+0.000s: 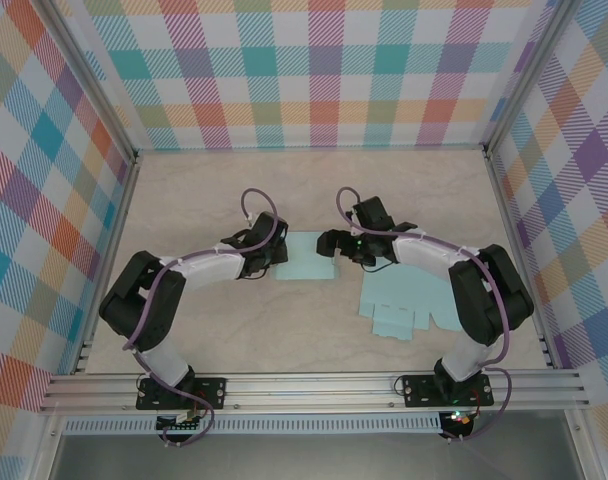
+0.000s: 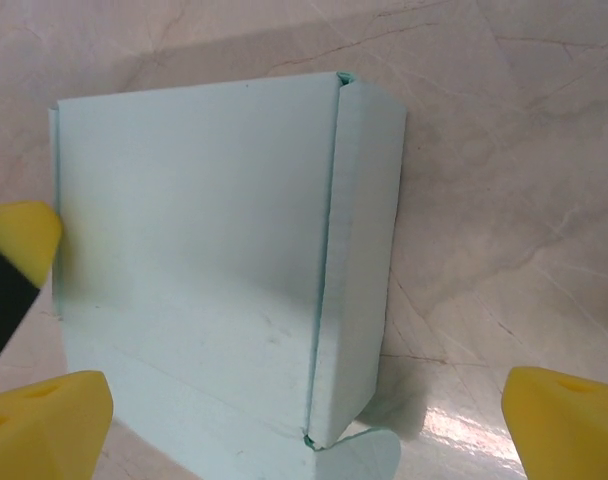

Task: Fold the paper box

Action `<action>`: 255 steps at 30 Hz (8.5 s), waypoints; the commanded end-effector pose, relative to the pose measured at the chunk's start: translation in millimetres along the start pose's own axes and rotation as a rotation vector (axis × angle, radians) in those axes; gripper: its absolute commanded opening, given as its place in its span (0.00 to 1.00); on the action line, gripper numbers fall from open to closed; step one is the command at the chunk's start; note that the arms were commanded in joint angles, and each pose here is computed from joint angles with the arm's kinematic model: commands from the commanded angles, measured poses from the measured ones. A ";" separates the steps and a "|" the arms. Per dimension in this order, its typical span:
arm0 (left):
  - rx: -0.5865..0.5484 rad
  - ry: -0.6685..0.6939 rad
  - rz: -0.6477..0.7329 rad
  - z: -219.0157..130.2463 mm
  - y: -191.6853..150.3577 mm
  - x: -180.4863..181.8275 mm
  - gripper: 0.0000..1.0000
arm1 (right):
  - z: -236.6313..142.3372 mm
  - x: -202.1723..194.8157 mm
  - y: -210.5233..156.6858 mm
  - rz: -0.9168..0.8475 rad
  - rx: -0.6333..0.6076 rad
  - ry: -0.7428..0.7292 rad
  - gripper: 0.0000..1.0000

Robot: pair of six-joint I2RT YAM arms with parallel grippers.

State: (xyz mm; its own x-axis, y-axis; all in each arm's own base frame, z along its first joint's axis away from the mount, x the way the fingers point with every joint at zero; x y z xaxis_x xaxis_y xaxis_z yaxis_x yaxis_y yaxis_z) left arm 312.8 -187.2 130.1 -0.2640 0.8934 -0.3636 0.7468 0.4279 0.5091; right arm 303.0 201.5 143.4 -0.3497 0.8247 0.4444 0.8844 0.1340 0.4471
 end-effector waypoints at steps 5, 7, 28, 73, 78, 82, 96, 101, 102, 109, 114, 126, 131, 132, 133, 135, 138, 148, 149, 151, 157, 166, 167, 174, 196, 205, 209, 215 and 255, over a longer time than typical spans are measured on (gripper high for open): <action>0.015 0.007 -0.017 9.1 1.7 3.7 0.29 | 13.3 1.2 -4.1 0.021 0.012 0.112 0.97; 0.012 0.020 -0.029 8.9 1.7 8.6 0.27 | 21.6 0.4 -5.0 0.029 0.026 0.143 0.95; 0.028 0.008 -0.095 3.4 5.8 35.8 0.14 | 42.0 21.0 14.0 -0.004 -0.048 0.491 0.73; -0.625 -0.152 1.348 -82.1 -52.1 -26.6 0.99 | -23.3 4.1 5.2 0.404 0.131 0.686 0.47; -0.603 -0.125 1.363 -75.0 -50.7 -33.3 0.88 | -20.1 2.5 2.8 0.411 0.147 0.691 0.47; -0.594 -0.120 1.346 -76.5 -48.1 -37.0 0.76 | -16.8 0.8 0.8 0.418 0.158 0.691 0.48; -0.425 -0.156 1.388 -97.0 -48.5 -28.8 0.45 | -12.7 -1.7 -2.4 0.417 0.164 0.681 0.54; -0.326 -0.142 1.425 -105.1 -49.8 -20.7 0.40 | -13.8 -1.8 -1.8 0.410 0.158 0.676 0.61; -0.303 -0.144 1.430 -106.8 -50.4 -19.6 0.40 | -14.1 -2.1 -1.5 0.408 0.156 0.673 0.64; -0.012 -0.140 1.456 -119.4 -55.6 -8.5 0.40 | -24.6 -11.3 -2.3 0.414 0.118 0.601 0.79; 0.143 -0.192 1.417 -125.1 -50.8 -6.0 0.28 | -44.7 -23.6 -2.6 0.382 0.058 0.490 0.80; 0.546 -0.292 1.300 -83.2 -37.0 -13.3 0.18 | -88.2 -14.4 -6.9 0.142 -0.027 0.304 0.80; 0.558 -0.280 1.287 -65.3 -28.1 -18.3 0.55 | -90.3 -7.0 -11.5 0.059 -0.017 0.241 0.75; 0.553 -0.276 1.288 -63.4 -26.2 -18.9 0.64 | -89.5 -5.9 -12.2 0.043 -0.014 0.225 0.73; 0.546 -0.274 1.293 -62.5 -24.1 -19.8 0.70 | -88.8 -4.6 -12.6 0.029 -0.012 0.212 0.73; 0.524 -0.270 1.301 -62.5 -19.9 -21.8 0.77 | -86.9 -1.6 -12.5 -0.002 -0.013 0.199 0.72; 0.489 -0.281 1.314 -66.1 -15.1 -26.4 0.79 | -84.5 4.4 -8.6 -0.055 -0.024 0.185 0.71; 0.278 -0.326 1.300 -108.0 6.0 -35.1 1.00 | -88.1 20.5 7.4 -0.190 -0.089 0.164 0.69; 0.240 -0.339 1.291 -117.0 8.7 -35.1 1.00 | -89.9 20.7 8.7 -0.200 -0.099 0.155 0.69; 0.147 -0.353 1.245 -134.0 14.0 -33.5 1.00 | -92.7 22.5 10.2 -0.226 -0.114 0.147 0.69; -0.196 -0.266 0.796 -177.3 37.3 -13.9 0.98 | -95.6 34.2 13.1 -0.321 -0.128 0.076 0.66; -0.398 -0.210 0.160 -209.4 23.2 57.0 0.88 | -87.6 44.8 14.7 -0.447 -0.082 -0.002 0.65; -0.386 -0.192 0.137 -205.7 18.8 62.9 0.89 | -84.8 46.1 14.9 -0.458 -0.068 -0.019 0.65; -0.267 -0.234 0.056 -177.4 -4.0 69.2 0.90 | -69.2 59.3 18.2 -0.532 -0.016 -0.056 0.63; -0.141 -0.203 0.312 -132.0 -9.4 31.8 0.50 | -59.3 61.6 18.1 -0.491 -0.003 -0.064 0.49; -0.145 -0.154 0.342 -126.4 -5.2 28.0 0.41 | -56.2 62.6 18.0 -0.484 0.002 -0.058 0.45; -0.124 -0.173 0.346 -121.6 -6.2 22.5 0.34 | -56.4 66.2 18.5 -0.491 0.000 -0.050 0.41; -0.118 -0.190 0.348 -120.2 -6.4 19.2 0.16 | -55.9 67.9 17.7 -0.495 0.003 -0.056 0.34; -0.139 -0.171 0.266 -109.8 -25.7 8.0 0.00 | -39.9 80.6 -1.5 -0.496 0.048 -0.114 0.09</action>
State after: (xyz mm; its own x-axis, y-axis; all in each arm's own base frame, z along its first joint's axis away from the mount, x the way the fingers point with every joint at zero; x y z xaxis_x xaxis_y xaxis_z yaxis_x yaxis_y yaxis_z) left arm 228.0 -172.0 199.9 0.0378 0.9528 -0.3011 0.6842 0.1950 0.7028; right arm 267.8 238.3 212.5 -0.6666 0.7411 0.0803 0.6544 0.5302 0.5392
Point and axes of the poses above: each hand's point on the last joint's axis, 136 mm out from that joint toward the fingers, its own z axis out along the fingers, its own x axis along the line the jaws close on, y = z × x, the point moved 9 cm from there along -z, back along the fingers, and after that the axes turned 15 degrees about -z, right-handed, at the moved point
